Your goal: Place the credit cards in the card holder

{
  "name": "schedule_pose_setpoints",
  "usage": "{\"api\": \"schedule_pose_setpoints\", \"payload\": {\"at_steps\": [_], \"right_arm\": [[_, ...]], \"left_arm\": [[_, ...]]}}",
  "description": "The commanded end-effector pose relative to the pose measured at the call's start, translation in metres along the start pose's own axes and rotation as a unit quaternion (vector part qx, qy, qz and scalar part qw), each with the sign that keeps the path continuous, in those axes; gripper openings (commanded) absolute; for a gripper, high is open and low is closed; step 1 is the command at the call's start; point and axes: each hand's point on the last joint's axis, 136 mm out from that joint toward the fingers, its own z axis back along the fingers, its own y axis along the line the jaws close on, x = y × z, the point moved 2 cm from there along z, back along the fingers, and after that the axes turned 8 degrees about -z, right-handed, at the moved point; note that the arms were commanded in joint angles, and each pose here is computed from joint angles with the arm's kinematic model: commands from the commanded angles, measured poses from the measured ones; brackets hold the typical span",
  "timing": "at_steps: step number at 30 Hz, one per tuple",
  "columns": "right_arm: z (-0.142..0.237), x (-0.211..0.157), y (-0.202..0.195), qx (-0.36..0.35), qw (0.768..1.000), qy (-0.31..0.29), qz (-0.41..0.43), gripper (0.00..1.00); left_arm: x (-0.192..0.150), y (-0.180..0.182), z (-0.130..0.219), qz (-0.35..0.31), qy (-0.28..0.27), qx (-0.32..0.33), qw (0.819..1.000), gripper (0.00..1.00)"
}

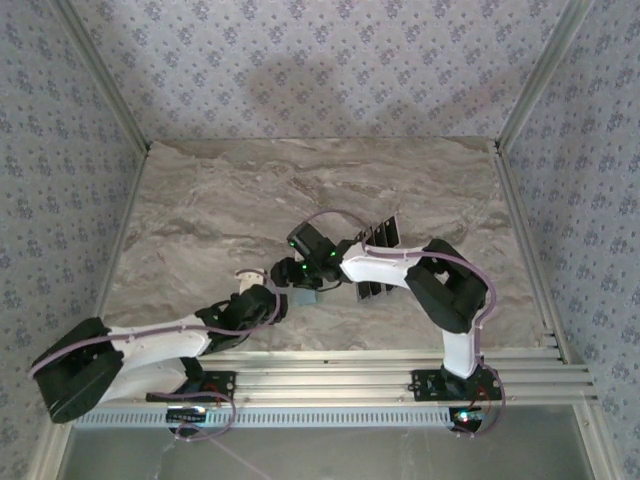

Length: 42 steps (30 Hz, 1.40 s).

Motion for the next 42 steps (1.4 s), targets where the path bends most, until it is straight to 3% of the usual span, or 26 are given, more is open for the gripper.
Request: {"api": "schedule_pose_setpoints", "payload": {"at_steps": [1,9,20,24,30,36,42], "right_arm": [[-0.002,0.002,0.022,0.017,1.0,0.005,0.006,0.59],[-0.029,-0.001,0.03,0.009,1.0,0.024,0.005,0.59],[-0.049,-0.006,0.021,-0.01,0.999,0.045,0.002,0.59],[-0.022,0.006,0.039,0.009,0.999,0.027,0.02,0.59],[0.048,0.03,0.044,-0.004,0.999,-0.031,0.044,0.59],[0.103,0.035,-0.012,-0.106,0.991,-0.067,0.039,0.59],[0.146,0.024,-0.08,-0.261,0.96,-0.097,0.039,0.58]], "left_arm": [[0.002,0.008,0.014,0.006,-0.007,0.001,1.0,0.83],[0.006,0.036,0.047,0.057,-0.058,0.007,0.997,0.87],[0.008,0.041,0.051,0.089,-0.064,0.012,0.994,0.92],[0.013,0.041,0.052,0.092,-0.061,0.021,0.994,0.93],[0.024,0.04,0.05,0.092,-0.055,0.026,0.994,0.97],[0.04,0.038,0.042,0.089,-0.039,0.03,0.995,1.0],[0.058,0.036,0.026,0.068,0.007,0.043,0.997,1.0]]}}
